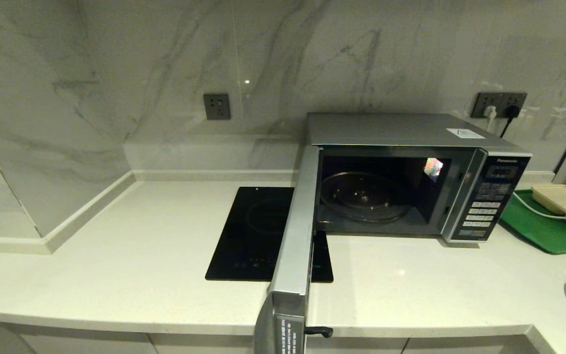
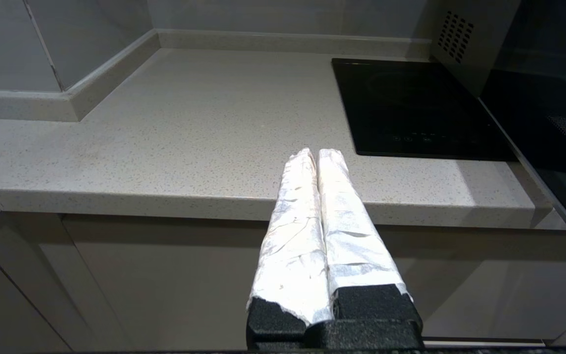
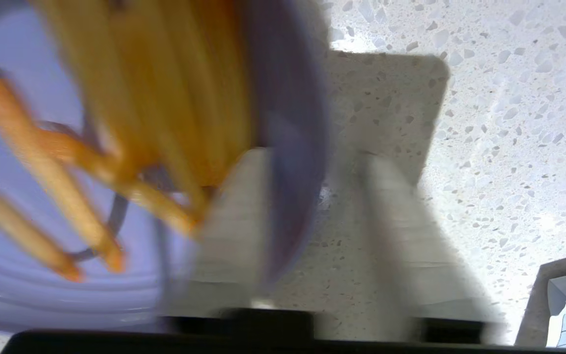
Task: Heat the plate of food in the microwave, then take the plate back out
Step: Put the plate in the microwave oven
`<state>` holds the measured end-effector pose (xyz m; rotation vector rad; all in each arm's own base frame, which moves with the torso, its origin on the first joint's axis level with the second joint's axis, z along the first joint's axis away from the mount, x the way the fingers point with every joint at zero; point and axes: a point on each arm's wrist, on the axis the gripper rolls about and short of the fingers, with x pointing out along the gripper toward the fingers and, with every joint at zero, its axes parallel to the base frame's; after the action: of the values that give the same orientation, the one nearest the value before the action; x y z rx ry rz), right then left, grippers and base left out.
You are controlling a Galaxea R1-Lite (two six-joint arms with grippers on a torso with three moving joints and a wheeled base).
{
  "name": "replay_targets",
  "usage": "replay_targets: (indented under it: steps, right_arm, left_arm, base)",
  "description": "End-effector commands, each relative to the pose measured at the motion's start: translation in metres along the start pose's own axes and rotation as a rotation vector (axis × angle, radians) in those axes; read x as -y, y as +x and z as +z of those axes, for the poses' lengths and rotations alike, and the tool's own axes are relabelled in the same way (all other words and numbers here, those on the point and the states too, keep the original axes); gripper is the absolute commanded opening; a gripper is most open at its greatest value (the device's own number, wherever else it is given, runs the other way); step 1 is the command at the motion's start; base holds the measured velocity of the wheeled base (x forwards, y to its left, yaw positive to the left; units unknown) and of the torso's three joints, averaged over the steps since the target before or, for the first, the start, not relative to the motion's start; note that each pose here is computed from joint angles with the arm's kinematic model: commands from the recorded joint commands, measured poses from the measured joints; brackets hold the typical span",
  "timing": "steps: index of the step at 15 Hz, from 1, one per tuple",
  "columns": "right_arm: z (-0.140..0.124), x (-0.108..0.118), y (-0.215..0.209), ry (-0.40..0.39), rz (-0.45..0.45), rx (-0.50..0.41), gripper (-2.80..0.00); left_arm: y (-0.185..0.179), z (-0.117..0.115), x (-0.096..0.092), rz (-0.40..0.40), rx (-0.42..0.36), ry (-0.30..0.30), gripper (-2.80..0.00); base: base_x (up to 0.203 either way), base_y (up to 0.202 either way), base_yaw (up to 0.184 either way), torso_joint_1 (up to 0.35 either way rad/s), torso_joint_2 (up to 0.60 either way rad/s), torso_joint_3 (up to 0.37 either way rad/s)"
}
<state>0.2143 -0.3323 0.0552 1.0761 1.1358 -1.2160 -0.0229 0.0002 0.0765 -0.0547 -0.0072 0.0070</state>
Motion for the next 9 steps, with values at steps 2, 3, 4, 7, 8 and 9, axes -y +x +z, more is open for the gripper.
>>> replay_targets:
  steps: [2, 3, 4, 7, 8, 9]
  right_arm:
    - [-0.0003, 0.0007, -0.001, 0.003, -0.001, -0.002, -2.8]
    - [-0.0006, 0.0002, -0.0016, 0.002, 0.0, -0.001, -2.8]
    - [-0.0004, 0.0005, -0.002, 0.003, 0.0, 0.0, -2.8]
    - [-0.0006, 0.0009, -0.0039, 0.004, 0.006, 0.001, -2.8]
    - [-0.0016, 0.0009, -0.0068, 0.002, 0.015, 0.001, -2.8]
    - [-0.0027, 0.0015, -0.0108, -0.002, 0.028, 0.001, -2.8]
  left_arm:
    - [0.0, 0.0, 0.0, 0.0, 0.001, -0.001, -2.8]
    - [0.0, 0.0, 0.0, 0.0, 0.001, -0.001, -2.8]
    - [0.0, 0.0, 0.0, 0.0, 0.001, -0.001, -2.8]
    - [0.0, 0.0, 0.0, 0.0, 0.001, -0.001, -2.8]
    - [0.0, 0.0, 0.0, 0.0, 0.001, -0.001, -2.8]
    - [0.0, 0.0, 0.0, 0.002, 0.001, -0.001, -2.8]
  base:
    - [0.0, 0.0, 0.0, 0.0, 0.0, 0.0]
    - [0.0, 0.0, 0.0, 0.0, 0.0, 0.0]
    - [0.0, 0.0, 0.0, 0.0, 0.0, 0.0]
    - [0.0, 0.0, 0.0, 0.0, 0.0, 0.0]
    - [0.0, 0.0, 0.0, 0.0, 0.0, 0.0]
    - [0.0, 0.0, 0.0, 0.0, 0.0, 0.0]
